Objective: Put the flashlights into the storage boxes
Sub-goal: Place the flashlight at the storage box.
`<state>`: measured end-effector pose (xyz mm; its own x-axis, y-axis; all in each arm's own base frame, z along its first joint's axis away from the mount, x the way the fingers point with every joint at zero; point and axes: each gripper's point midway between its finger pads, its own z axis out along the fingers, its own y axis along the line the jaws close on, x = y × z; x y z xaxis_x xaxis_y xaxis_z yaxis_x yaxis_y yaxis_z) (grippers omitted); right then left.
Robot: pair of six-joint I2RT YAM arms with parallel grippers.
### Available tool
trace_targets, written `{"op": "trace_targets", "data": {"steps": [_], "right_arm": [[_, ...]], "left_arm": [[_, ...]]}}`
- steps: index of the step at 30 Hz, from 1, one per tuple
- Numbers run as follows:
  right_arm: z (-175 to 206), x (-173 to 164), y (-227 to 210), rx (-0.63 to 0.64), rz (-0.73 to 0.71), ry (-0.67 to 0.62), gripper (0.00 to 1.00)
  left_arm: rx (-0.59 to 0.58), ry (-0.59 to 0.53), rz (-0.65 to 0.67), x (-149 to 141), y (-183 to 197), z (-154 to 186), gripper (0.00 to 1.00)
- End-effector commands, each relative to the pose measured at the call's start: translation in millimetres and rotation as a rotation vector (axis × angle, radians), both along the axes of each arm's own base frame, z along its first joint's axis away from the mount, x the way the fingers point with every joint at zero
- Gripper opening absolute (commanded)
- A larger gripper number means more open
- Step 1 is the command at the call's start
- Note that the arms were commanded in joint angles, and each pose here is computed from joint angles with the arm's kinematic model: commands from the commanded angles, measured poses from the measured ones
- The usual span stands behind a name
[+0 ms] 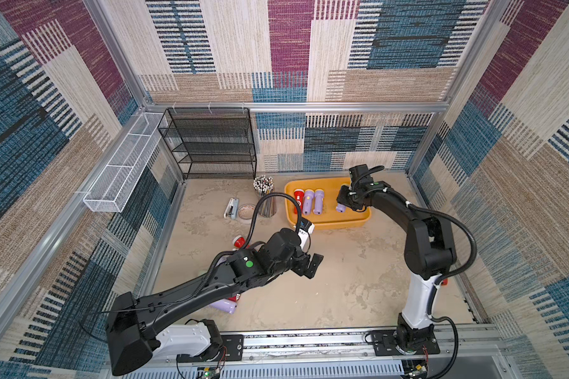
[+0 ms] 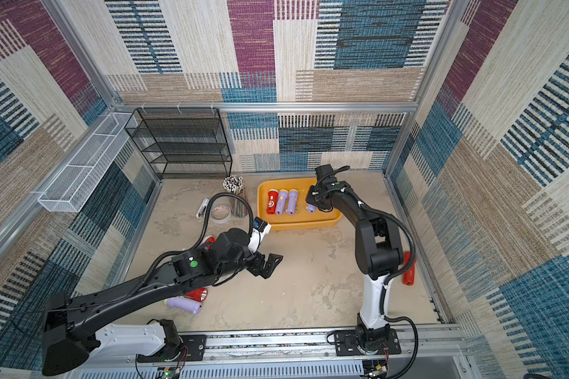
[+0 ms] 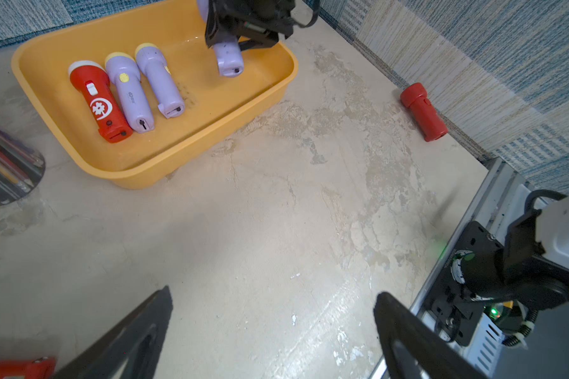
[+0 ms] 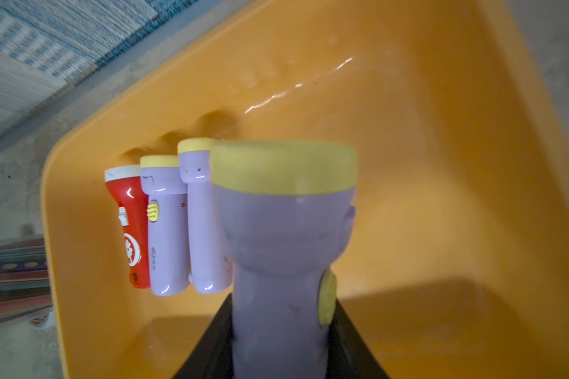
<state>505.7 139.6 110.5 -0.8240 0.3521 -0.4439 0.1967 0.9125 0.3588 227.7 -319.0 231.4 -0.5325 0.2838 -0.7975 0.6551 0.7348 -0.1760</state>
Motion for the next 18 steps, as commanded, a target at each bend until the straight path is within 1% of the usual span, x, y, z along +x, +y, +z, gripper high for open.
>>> {"op": "trace_targets", "data": {"steps": [1, 5, 13, 15, 18], "right_arm": [[-14, 17, 19, 0.004, 0.05, 0.015, 0.4], [-37, 32, 33, 0.016, 0.078, 0.05, 0.4], [-58, 53, 44, 0.022, 0.107, 0.066, 0.44], [-56, 55, 47, 0.032, 0.122, 0.061, 0.47], [-43, 56, 52, 0.054, 0.152, 0.025, 0.61]], "left_arm": [[0.019, -0.009, -0.067, 6, -16, 5, 0.99], [0.016, 0.007, -0.079, 21, -33, 5, 0.99], [0.015, 0.044, -0.063, 56, -45, 3, 0.99], [0.017, 0.056, -0.052, 64, -43, 0, 0.99], [0.026, 0.07, -0.04, 71, -39, -4, 0.99]]}}
